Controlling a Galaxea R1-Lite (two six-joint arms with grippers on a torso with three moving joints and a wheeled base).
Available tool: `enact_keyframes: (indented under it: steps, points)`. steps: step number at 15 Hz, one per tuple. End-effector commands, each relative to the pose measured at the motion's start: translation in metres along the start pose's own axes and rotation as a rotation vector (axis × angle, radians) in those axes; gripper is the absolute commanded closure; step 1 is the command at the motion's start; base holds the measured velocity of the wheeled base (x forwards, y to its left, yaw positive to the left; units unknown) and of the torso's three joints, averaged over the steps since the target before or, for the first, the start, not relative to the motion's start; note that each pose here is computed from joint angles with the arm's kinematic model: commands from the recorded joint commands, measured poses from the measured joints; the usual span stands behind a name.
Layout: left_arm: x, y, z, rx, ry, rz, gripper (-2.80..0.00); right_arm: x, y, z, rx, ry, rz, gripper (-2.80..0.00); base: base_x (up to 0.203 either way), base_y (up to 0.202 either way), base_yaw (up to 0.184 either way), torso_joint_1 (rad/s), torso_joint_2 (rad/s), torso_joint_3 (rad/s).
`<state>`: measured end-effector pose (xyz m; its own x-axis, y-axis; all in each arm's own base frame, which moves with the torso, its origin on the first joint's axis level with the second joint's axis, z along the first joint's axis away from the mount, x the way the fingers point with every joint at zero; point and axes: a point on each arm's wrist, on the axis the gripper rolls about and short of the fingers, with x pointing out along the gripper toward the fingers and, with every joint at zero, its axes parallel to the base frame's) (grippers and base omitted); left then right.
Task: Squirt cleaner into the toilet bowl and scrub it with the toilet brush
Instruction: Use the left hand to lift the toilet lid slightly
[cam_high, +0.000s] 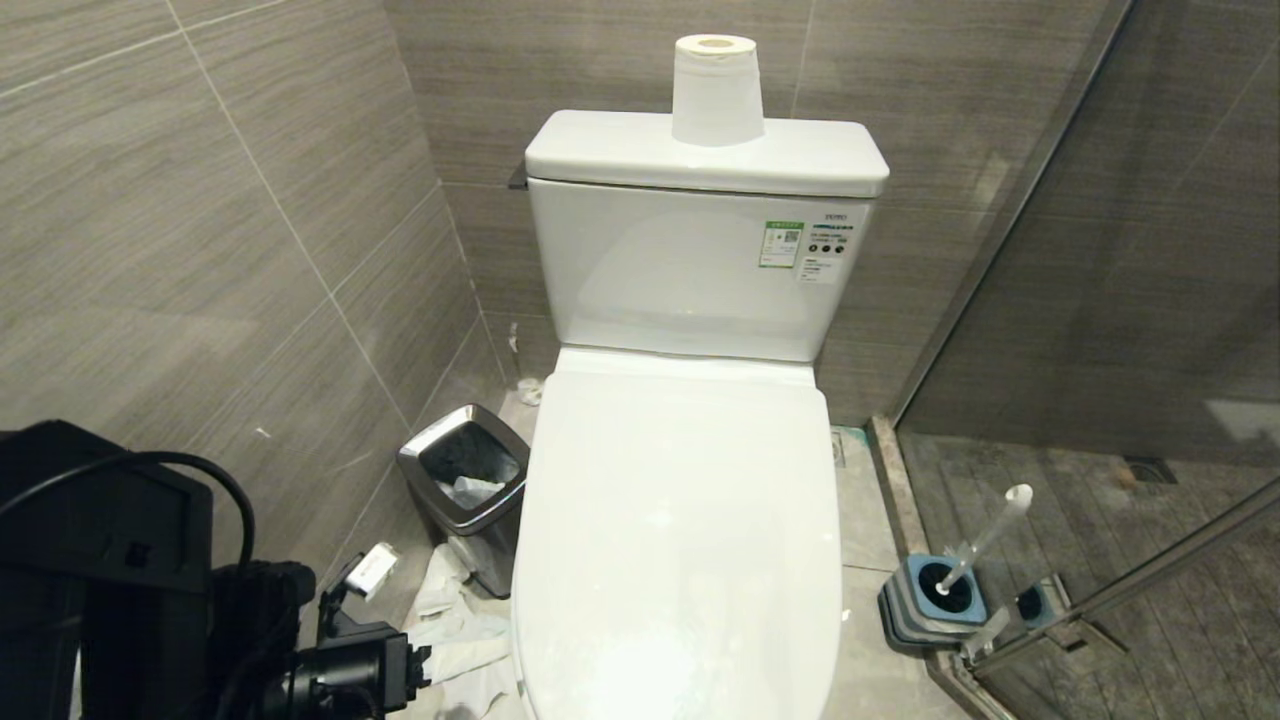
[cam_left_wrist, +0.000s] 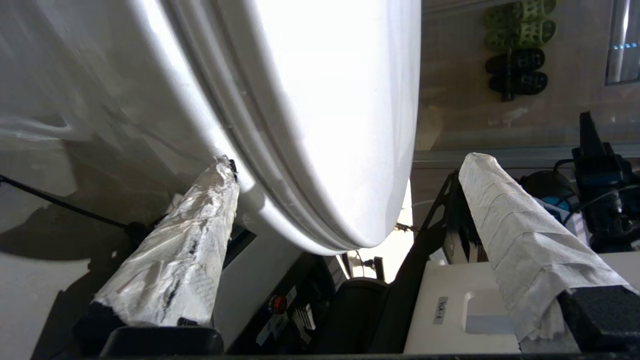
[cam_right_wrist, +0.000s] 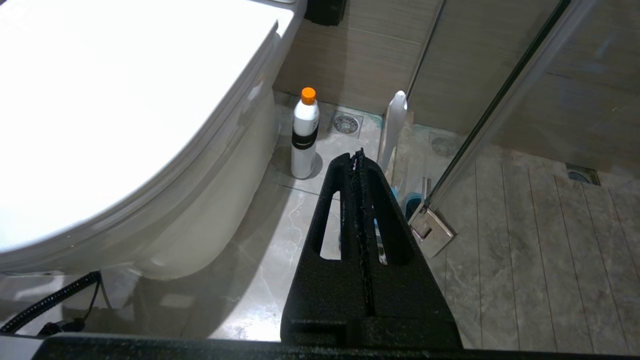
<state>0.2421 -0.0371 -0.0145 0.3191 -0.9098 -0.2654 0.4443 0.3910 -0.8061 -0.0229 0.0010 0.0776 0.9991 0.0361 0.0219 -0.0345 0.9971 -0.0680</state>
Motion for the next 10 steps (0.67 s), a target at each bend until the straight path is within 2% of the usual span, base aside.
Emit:
enact_keyframes:
  steps: [1,5,10]
  points:
    - [0.006,-0.006,0.001,0.02,0.017,-0.025,-2.8,0.001,0.0,-0.003,0.0,0.011,0.001,0.0,0.0,0.0,0.0,0.0,0.0,0.0]
    - [0.014,-0.007,-0.003,0.025,0.05,-0.044,-2.8,0.001,0.0,-0.003,0.0,0.011,0.001,0.0,0.0,0.0,0.0,0.0,0.0,0.0]
    - [0.018,-0.001,-0.001,0.024,0.05,-0.041,-2.8,0.001,0.0,-0.004,0.0,0.013,0.002,0.0,0.0,0.0,0.0,0.0,0.0,0.0]
